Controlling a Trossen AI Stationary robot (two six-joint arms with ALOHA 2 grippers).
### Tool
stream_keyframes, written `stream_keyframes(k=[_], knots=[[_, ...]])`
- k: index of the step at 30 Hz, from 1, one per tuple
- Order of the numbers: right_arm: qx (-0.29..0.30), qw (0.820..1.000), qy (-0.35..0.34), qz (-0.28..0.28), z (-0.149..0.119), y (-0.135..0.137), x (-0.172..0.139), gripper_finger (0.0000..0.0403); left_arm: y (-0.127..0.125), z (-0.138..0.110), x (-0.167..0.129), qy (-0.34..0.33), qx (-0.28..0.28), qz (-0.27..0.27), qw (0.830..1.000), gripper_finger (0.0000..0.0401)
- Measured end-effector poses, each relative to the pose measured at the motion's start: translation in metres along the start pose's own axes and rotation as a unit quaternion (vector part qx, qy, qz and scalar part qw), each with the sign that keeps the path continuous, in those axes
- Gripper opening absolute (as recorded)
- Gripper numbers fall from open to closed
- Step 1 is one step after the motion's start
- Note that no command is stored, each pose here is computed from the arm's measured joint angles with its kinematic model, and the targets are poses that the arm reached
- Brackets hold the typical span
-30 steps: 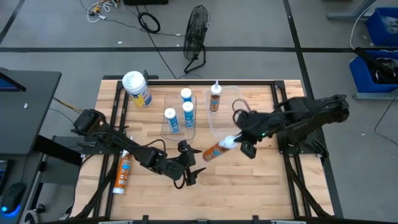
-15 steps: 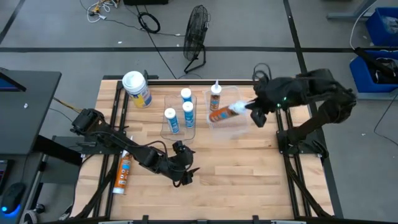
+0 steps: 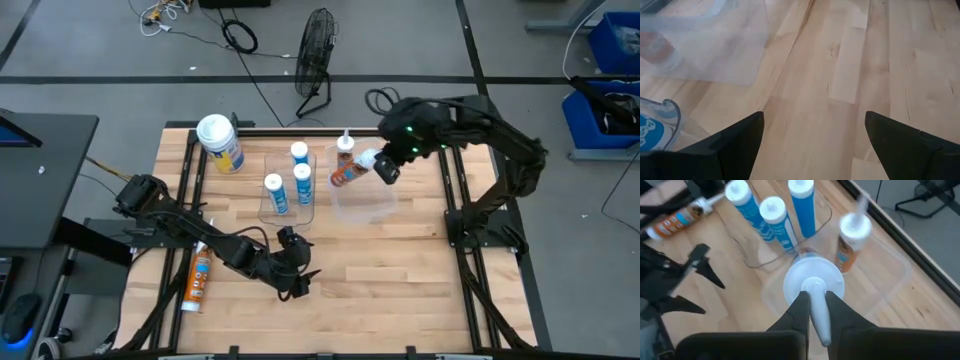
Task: Pick & place silicon tubes, Sealant and Lysol wipes
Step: Put the right orange sealant into the right transparent bin
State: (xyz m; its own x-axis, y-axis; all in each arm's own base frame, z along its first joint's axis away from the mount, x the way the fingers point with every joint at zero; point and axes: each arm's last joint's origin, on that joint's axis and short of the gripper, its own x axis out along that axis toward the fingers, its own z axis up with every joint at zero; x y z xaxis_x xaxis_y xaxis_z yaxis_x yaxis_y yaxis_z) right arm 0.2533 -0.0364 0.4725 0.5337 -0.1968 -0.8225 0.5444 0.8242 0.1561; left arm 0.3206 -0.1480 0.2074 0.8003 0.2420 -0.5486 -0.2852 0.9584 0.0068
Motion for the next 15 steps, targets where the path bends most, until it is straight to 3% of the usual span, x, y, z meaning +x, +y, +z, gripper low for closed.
stream_keyframes(k=[6,15], knots=[[-0.007,0.999,0.047,-0.012,0.013,-0.002,0.034,0.0022,0.0,0.0,0.0,0.0,0.012,0.0,1.0,0.0352],[0.0,0.998,0.06,-0.025,0.022,-0.016,0.047,0.0022,0.005,0.002,0.003,0.0,0.011,0.007,1.0,0.0352]])
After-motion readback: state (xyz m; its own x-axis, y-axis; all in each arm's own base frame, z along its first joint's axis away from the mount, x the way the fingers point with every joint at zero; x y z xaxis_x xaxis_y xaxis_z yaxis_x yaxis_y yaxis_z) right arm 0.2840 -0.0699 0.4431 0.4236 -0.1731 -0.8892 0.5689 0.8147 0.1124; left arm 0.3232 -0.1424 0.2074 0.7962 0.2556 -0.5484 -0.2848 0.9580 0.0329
